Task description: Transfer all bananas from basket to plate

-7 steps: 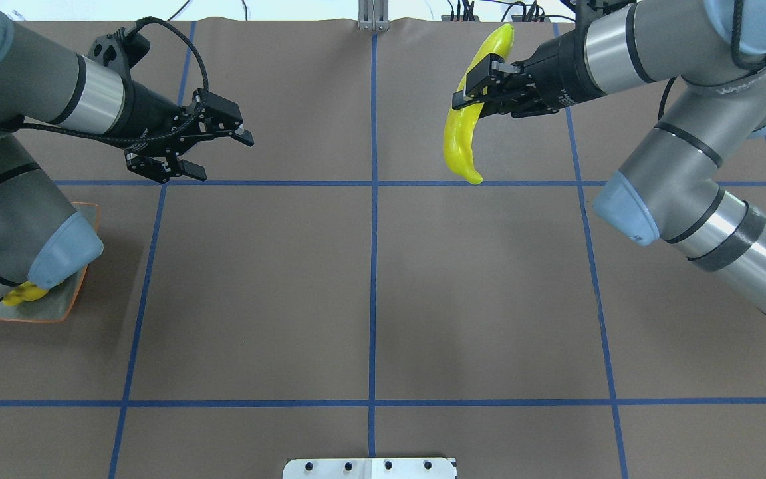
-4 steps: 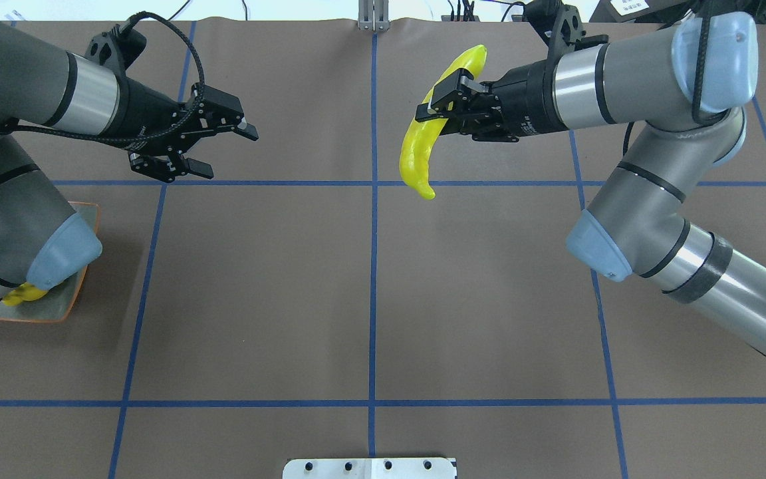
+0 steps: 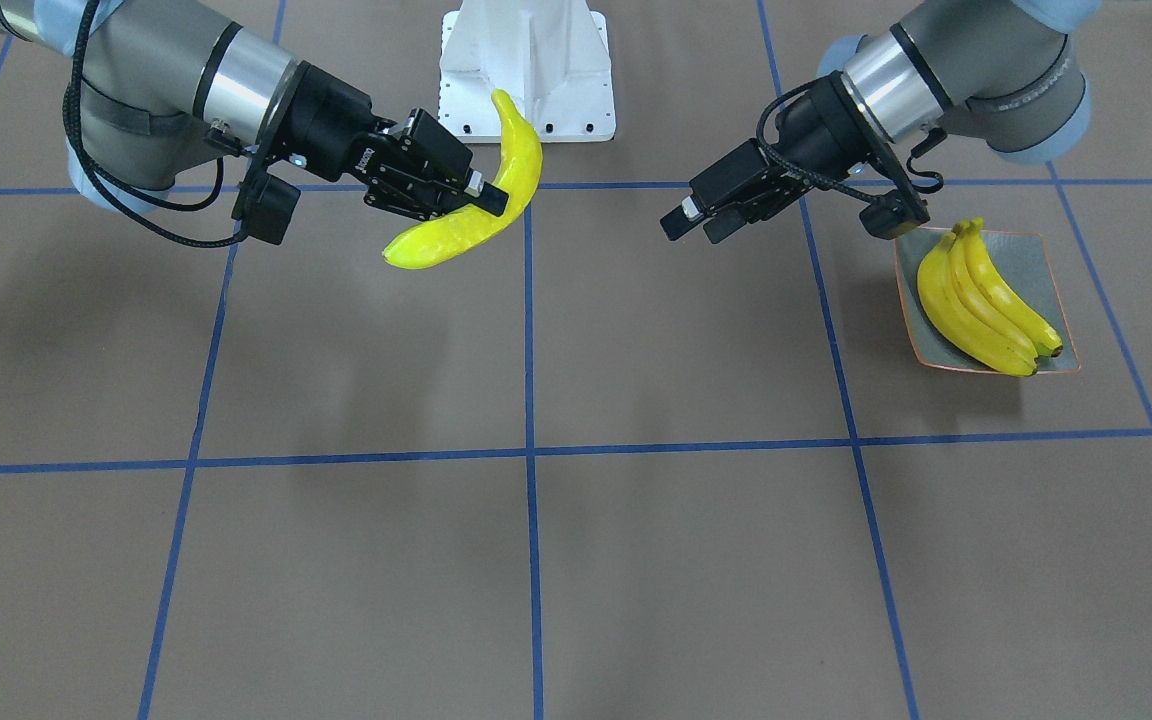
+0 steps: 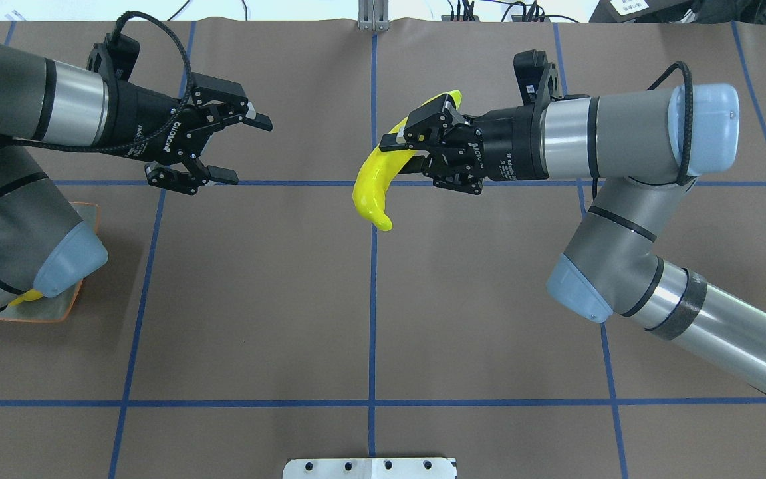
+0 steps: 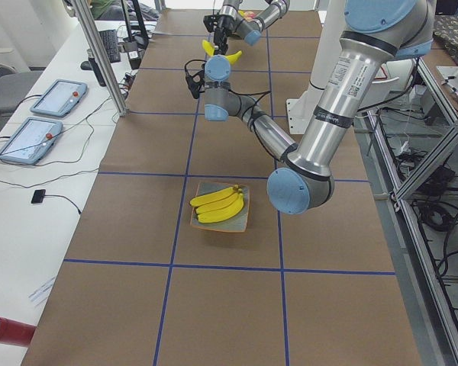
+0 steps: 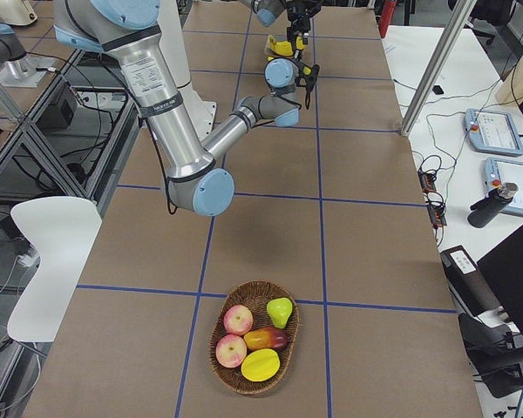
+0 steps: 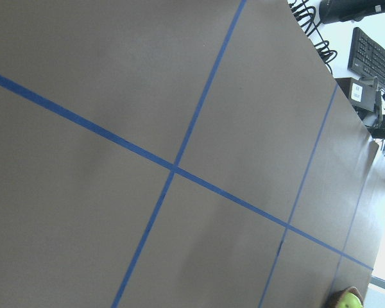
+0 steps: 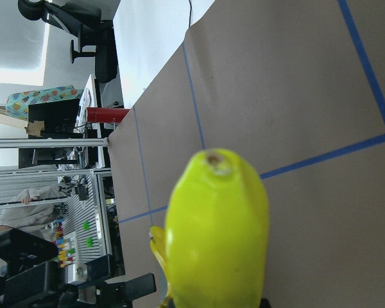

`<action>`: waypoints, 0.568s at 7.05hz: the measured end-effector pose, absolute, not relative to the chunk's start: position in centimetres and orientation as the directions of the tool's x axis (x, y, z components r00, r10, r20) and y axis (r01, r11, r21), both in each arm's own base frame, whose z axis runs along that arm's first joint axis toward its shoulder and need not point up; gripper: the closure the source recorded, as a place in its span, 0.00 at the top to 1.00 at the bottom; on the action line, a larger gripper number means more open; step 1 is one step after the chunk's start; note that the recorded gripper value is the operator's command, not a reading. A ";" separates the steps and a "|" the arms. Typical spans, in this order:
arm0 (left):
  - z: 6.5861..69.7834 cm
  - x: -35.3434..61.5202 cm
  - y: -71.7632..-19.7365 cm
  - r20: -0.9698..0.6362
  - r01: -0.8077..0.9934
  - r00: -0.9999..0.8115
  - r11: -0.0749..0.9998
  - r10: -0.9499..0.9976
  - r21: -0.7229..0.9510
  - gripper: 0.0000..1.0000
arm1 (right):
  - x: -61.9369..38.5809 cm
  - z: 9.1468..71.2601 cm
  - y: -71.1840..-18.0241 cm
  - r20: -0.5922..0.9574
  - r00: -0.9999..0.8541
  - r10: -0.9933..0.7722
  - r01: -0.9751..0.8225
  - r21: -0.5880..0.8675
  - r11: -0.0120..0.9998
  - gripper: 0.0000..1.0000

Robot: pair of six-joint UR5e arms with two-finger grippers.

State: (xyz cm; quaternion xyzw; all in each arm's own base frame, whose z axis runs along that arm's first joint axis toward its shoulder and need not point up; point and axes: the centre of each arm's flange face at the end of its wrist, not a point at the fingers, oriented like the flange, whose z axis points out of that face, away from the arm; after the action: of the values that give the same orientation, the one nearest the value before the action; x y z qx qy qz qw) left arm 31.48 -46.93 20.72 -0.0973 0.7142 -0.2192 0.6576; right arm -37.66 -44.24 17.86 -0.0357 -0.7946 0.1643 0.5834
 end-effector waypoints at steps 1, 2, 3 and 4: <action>20.1 31.2 -46.5 -0.861 0.118 -0.164 0.857 -0.481 -0.501 1.00 | -37.6 18.1 -43.7 0.893 -0.342 0.292 -0.102 -0.344 0.934 0.00; 19.6 30.9 -46.2 -0.817 0.092 -0.206 0.820 -0.539 -0.565 1.00 | -37.6 18.4 -43.3 0.876 -0.359 0.323 -0.079 -0.373 0.924 0.00; 19.0 30.7 -46.1 -0.762 0.072 -0.257 0.774 -0.595 -0.629 1.00 | -37.8 18.6 -42.7 0.853 -0.387 0.351 -0.062 -0.403 0.913 0.00; 18.5 30.8 -45.8 -0.710 0.044 -0.304 0.735 -0.635 -0.677 1.00 | -38.3 18.5 -42.0 0.824 -0.426 0.374 -0.049 -0.433 0.900 0.00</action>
State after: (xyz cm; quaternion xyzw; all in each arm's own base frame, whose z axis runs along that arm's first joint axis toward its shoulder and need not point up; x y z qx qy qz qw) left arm 30.77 -45.78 18.53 -0.1978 0.7474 -0.3058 0.5556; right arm -38.33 -41.99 18.53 -0.0990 -0.8201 0.2006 0.5267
